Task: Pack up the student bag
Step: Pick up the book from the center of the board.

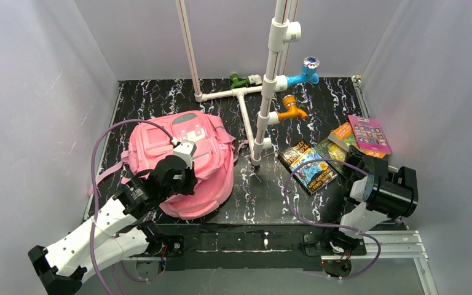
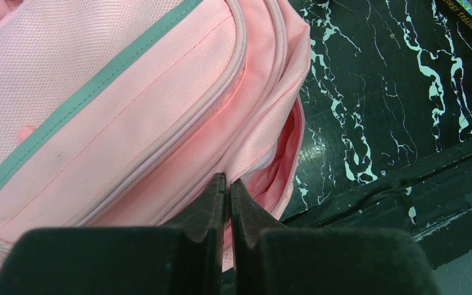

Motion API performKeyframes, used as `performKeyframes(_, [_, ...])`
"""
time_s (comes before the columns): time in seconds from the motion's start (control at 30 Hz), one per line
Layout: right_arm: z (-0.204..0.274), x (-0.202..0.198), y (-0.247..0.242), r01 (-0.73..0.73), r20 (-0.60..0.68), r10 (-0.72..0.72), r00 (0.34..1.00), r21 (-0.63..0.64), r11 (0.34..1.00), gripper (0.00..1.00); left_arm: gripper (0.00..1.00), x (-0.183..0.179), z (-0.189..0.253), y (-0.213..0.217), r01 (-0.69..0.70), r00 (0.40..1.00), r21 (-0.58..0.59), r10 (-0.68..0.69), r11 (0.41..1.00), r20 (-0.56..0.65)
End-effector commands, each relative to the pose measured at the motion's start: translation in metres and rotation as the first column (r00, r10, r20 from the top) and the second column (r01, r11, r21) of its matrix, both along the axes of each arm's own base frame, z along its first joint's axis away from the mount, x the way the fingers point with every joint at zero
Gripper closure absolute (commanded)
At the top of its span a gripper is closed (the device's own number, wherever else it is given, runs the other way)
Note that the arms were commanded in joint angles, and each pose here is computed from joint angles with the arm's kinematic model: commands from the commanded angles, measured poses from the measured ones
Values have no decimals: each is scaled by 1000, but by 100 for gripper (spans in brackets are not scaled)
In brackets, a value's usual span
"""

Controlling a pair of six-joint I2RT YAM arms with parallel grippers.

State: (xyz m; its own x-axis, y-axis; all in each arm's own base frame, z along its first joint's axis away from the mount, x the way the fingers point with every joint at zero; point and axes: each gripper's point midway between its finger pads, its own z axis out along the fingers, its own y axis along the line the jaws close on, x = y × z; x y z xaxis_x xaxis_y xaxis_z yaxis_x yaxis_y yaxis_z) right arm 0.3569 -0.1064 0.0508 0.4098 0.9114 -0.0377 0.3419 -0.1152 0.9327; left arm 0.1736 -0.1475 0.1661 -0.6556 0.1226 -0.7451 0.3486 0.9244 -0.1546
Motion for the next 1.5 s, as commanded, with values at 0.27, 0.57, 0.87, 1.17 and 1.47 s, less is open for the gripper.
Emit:
performKeyframes(0.27, [78,-77,65,-334,-426,282,859,-50,941,99,100,2,18,-4,8,999,-53,-6,999,39])
performKeyframes(0.57, [116,-142,105,-603,-583,445,680,-98,792,99,100,-4,25,-8,41,999,-75,-39,996,31])
performKeyframes(0.87, [150,-191,148,-924,-644,683,345,-102,369,99,100,-3,25,-12,66,998,-59,-65,996,21])
performKeyframes(1.17, [142,-269,246,-982,-342,920,-191,63,-181,99,100,-6,17,-12,52,998,-57,-53,997,-18])
performKeyframes(1.47, [173,-277,301,-910,-49,927,-372,-179,-375,99,100,-10,15,-23,47,996,-104,-55,993,-73])
